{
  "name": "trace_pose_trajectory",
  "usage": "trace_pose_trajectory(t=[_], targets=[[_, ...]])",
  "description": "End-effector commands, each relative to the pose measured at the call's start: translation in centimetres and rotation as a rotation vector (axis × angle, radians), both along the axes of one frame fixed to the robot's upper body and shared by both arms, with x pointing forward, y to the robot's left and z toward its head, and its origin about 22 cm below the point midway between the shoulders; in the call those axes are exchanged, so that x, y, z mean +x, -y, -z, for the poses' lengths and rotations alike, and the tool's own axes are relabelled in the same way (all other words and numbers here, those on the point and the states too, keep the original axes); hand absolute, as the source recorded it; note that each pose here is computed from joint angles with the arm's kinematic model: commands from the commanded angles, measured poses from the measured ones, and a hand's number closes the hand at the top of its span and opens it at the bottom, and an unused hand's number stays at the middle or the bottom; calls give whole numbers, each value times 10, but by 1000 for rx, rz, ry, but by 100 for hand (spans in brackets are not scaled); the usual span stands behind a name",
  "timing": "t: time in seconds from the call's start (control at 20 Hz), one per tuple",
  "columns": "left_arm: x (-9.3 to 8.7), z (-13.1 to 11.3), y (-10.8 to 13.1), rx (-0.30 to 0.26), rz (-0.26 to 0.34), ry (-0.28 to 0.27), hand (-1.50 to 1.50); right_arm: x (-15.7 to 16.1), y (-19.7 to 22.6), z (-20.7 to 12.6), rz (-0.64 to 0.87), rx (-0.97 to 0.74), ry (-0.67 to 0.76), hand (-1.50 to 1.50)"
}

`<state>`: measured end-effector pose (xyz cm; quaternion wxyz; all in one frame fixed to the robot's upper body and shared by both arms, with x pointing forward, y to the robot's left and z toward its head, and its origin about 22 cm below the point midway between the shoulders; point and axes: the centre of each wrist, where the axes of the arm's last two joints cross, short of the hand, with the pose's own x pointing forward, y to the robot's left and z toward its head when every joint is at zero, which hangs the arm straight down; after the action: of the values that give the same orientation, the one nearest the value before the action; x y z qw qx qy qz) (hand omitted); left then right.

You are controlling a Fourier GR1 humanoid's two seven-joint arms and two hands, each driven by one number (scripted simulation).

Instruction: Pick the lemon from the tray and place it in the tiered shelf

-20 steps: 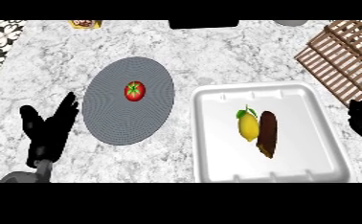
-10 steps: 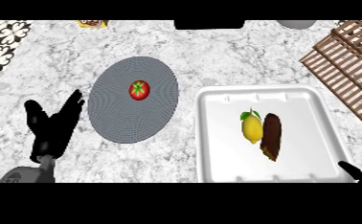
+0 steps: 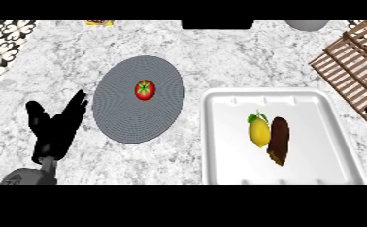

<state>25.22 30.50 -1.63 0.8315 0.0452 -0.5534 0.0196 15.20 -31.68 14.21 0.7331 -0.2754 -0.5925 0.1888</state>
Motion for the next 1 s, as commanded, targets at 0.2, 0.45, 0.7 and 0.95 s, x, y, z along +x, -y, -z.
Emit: trace_pose_trajectory(t=[0.2,0.45,0.7,0.95], targets=[[-4,18,24,-5,28,-57,0,27,-61,-27,132,-97,-97,-150],[1,11,21,-24,34,-55,0,66,-85,-19,206,-203,-166,-150],[2,7,16,4,5,-65,0,82,-97,3,196,-225,-296,-150],[11,4,9,5,0,-63,0,101,-126,-16,164,-285,-335,-150]])
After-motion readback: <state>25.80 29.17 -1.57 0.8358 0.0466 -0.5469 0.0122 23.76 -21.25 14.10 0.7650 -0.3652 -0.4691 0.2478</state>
